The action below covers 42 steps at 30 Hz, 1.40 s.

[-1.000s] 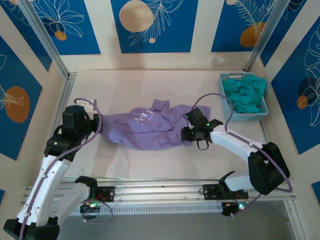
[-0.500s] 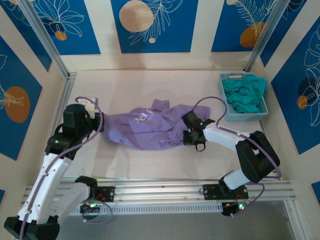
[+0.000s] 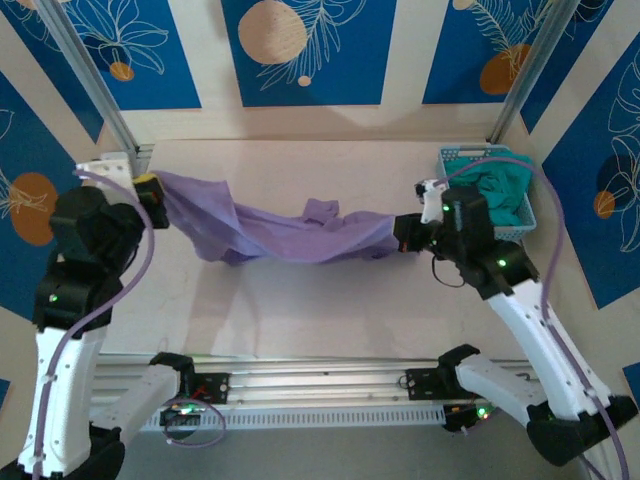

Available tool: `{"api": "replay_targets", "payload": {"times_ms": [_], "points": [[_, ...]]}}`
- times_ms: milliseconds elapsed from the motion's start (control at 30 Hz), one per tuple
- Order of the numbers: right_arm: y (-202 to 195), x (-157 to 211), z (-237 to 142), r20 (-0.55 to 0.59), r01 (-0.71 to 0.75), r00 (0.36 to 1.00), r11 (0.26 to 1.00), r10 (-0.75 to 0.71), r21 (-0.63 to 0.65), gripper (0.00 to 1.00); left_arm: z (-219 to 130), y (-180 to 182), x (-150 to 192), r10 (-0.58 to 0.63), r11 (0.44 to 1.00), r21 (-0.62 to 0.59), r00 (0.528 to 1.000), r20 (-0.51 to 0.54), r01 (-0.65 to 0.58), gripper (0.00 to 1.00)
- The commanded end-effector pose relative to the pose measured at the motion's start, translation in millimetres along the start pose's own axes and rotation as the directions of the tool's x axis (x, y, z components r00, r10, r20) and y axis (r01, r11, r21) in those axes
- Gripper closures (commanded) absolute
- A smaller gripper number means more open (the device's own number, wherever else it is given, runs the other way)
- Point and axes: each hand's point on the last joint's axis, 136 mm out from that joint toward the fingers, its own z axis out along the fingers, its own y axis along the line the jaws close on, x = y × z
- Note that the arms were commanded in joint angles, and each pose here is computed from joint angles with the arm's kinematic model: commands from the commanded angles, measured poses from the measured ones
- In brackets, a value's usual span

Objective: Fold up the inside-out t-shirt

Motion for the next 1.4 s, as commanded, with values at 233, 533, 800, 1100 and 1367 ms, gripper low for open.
{"api": "replay_targets", "payload": {"times_ms": [233,533,800,1100,1367], "points": [[1,15,25,-0.123,-0.129,0.986,0.985,0.115,-0.112,0.98,6,46,-18,0.163,0.946,-0.276,0.985,-0.050,-0.171,1.00],[-54,48,181,-0.369,-0.241,0.902,0.971,0.224,0.000,0.89,105,21,86,0.179,0.969,-0.088,0.900,-0.397,-0.231,1.00],[-95,84,202,-0.476,-0.090,0.861,0.974,0.182,0.209,0.70,110,9,97,0.164,0.981,-0.024,0.900,-0.404,-0.190,1.00],[-80,131,181,-0.562,0.093,0.826,0.973,0.044,0.211,0.61,112,1,99,0.154,0.987,0.017,0.903,-0.400,-0.161,1.00],[-74,152,195,-0.618,0.195,0.785,0.962,-0.036,0.192,0.62,111,0,98,0.148,0.988,0.024,0.908,-0.393,-0.151,1.00]]}}
